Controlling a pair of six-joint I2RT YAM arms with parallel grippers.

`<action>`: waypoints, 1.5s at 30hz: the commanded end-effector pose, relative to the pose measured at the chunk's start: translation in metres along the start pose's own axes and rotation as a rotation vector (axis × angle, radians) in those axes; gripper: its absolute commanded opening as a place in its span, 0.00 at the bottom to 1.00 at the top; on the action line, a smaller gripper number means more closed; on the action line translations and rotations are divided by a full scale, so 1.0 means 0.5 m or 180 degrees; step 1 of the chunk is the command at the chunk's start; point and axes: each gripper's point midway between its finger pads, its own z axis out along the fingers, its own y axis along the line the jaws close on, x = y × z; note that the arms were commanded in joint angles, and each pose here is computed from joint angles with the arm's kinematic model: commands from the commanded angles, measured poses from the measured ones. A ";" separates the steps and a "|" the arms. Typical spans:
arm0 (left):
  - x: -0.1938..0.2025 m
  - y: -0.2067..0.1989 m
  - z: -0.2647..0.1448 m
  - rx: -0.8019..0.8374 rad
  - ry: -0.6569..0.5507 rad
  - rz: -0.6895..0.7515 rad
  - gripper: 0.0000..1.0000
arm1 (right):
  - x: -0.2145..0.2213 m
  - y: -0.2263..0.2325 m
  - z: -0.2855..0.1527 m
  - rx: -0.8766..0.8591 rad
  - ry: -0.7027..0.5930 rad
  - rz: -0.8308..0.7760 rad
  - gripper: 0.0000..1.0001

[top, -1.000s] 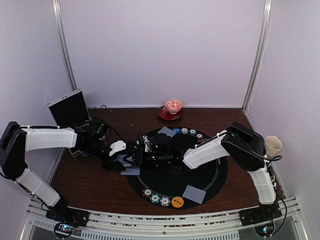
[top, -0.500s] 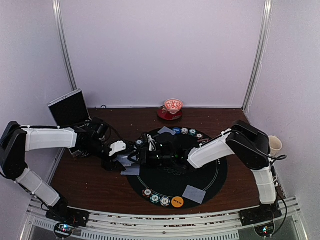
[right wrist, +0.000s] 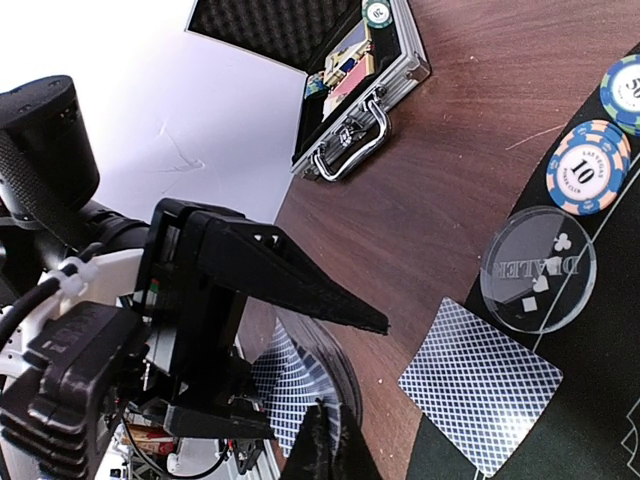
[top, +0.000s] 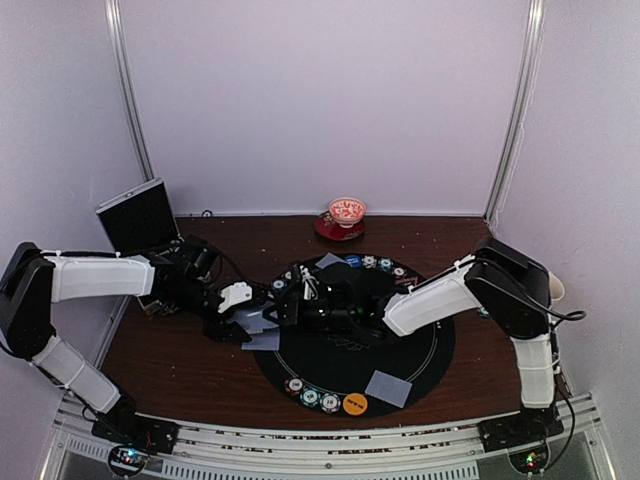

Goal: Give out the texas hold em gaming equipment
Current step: Pick up the poker card from the face-down deck piles, then distribute the poker card in the small blind area.

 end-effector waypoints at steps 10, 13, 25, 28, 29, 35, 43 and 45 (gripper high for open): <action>-0.016 -0.001 -0.002 0.0020 -0.0109 0.0073 0.58 | -0.075 0.026 -0.110 -0.0007 -0.0495 0.0022 0.00; -0.017 -0.002 -0.002 0.0017 -0.0110 0.0074 0.58 | -0.101 0.007 -0.145 0.0055 -0.0681 0.0099 0.00; -0.017 -0.002 -0.001 0.0026 -0.0111 0.0074 0.58 | -0.258 -0.176 -0.233 0.0783 -0.1664 0.0513 0.00; -0.016 -0.002 0.000 0.0030 -0.0107 0.0072 0.58 | -0.295 -0.227 -0.236 0.0979 -0.1814 0.0587 0.00; -0.016 -0.003 0.000 0.0034 -0.0110 0.0075 0.58 | -0.308 -0.241 -0.236 0.1023 -0.1859 0.0615 0.00; -0.020 -0.002 -0.003 0.0022 -0.0125 0.0085 0.58 | -0.375 -0.298 -0.219 0.1110 -0.2050 0.0783 0.00; -0.023 -0.002 -0.007 0.0010 -0.0146 0.0100 0.58 | -0.414 -0.348 -0.187 0.1334 -0.2203 0.0867 0.00; -0.023 -0.003 -0.007 0.0015 -0.0148 0.0104 0.58 | -0.412 -0.361 -0.179 0.1382 -0.2184 0.0891 0.00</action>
